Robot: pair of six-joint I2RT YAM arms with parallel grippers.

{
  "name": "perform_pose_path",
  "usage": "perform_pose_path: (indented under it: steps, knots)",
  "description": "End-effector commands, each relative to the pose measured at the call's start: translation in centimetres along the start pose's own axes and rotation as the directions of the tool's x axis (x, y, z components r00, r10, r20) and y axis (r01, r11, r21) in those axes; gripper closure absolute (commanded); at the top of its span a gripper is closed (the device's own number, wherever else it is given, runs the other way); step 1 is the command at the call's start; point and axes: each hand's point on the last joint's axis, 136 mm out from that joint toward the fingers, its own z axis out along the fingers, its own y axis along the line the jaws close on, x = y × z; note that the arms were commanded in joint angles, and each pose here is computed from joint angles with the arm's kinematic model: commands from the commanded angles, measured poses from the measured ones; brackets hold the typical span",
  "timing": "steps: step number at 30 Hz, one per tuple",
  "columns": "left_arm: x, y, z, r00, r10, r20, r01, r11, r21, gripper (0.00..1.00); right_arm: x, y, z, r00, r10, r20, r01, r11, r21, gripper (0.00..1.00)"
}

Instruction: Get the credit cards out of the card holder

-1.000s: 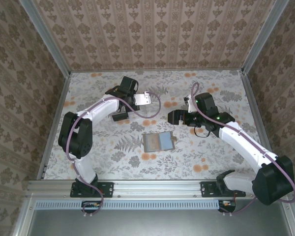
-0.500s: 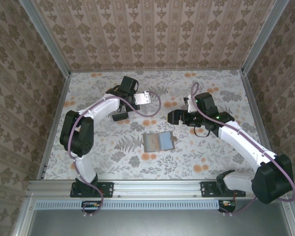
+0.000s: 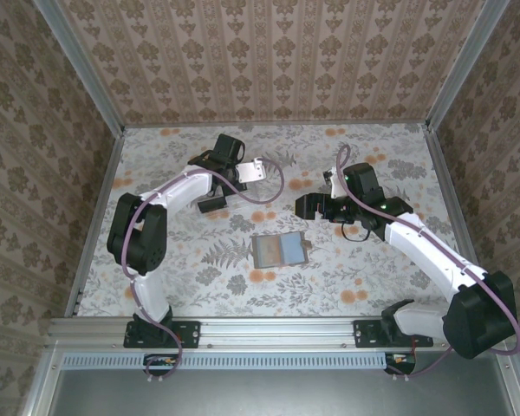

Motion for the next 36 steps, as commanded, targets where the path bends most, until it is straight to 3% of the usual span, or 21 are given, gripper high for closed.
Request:
perform_pose_path:
  steps: [1,11,36]
  knots:
    - [0.1,1.5,0.0,0.999,-0.042,-0.003,0.041,0.998,-0.040,0.91,-0.6,0.6,-0.2,1.000,-0.003,0.009,0.003,1.000,-0.026,0.00]
    - [0.4,1.6,0.0,0.998,-0.053,-0.015,0.052,0.997,-0.051,0.78,-0.5,0.6,-0.1,1.000,0.003,0.008,-0.003,0.999,-0.033,0.00]
    - [0.9,3.4,-0.9,0.998,-0.047,-0.049,0.039,0.988,-0.149,0.71,-0.4,0.6,0.1,1.000,0.010,0.008,-0.009,0.999,-0.043,0.00]
